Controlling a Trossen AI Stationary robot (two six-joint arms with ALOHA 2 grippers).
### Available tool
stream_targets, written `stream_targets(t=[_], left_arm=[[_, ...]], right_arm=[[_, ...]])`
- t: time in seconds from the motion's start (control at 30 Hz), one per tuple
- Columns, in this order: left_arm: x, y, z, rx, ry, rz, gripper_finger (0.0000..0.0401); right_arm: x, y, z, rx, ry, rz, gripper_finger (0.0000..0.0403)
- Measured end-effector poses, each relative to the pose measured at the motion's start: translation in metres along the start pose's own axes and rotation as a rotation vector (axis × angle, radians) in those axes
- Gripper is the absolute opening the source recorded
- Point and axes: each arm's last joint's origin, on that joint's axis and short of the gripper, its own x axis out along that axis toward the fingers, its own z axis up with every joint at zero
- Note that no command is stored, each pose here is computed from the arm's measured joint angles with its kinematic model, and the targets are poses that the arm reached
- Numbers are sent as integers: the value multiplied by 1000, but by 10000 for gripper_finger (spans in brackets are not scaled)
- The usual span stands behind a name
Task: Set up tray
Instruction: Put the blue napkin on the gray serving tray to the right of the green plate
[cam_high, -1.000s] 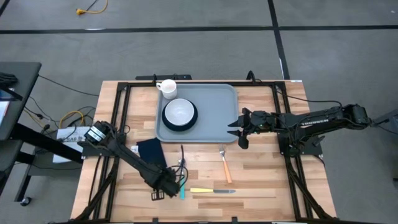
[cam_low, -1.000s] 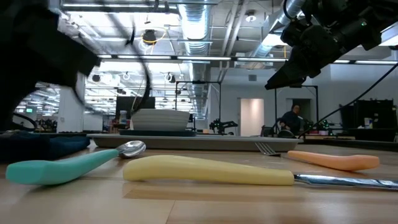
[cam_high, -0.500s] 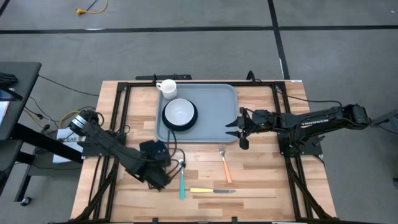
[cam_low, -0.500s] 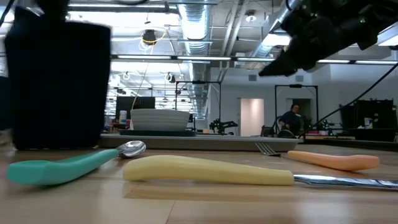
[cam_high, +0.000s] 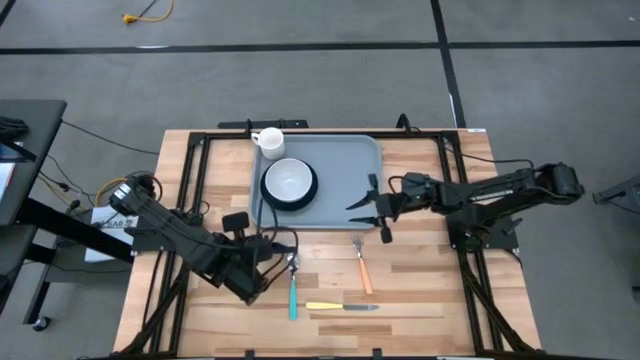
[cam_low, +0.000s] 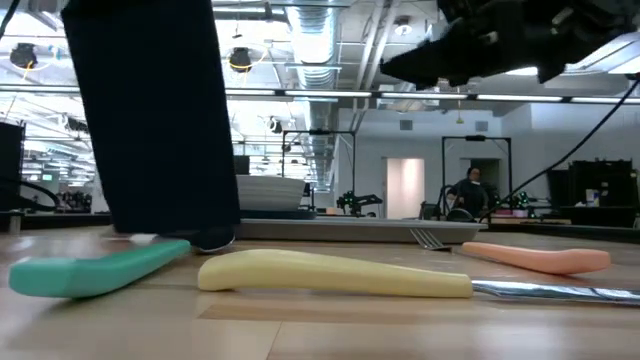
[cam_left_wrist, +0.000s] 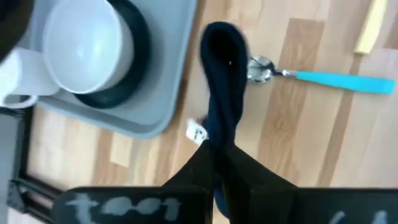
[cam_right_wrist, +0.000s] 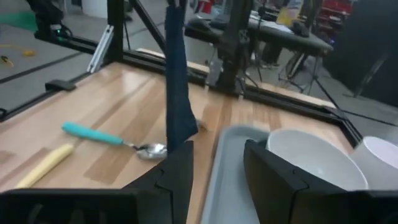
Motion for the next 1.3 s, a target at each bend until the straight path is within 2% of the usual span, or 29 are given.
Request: stream_targets(t=[0.23,0.67,1.3], left_arm=[[-12,9,10,7,-68,4,0],[-7,20,19,41,-57,24,0],[-2,18,18,53,-53,47,0]], right_arm=[[37,-4,7,-61,-10,47,132],[115,-6,33,-109,-64,91,132],[168,17,63,-127,-146,156,132]])
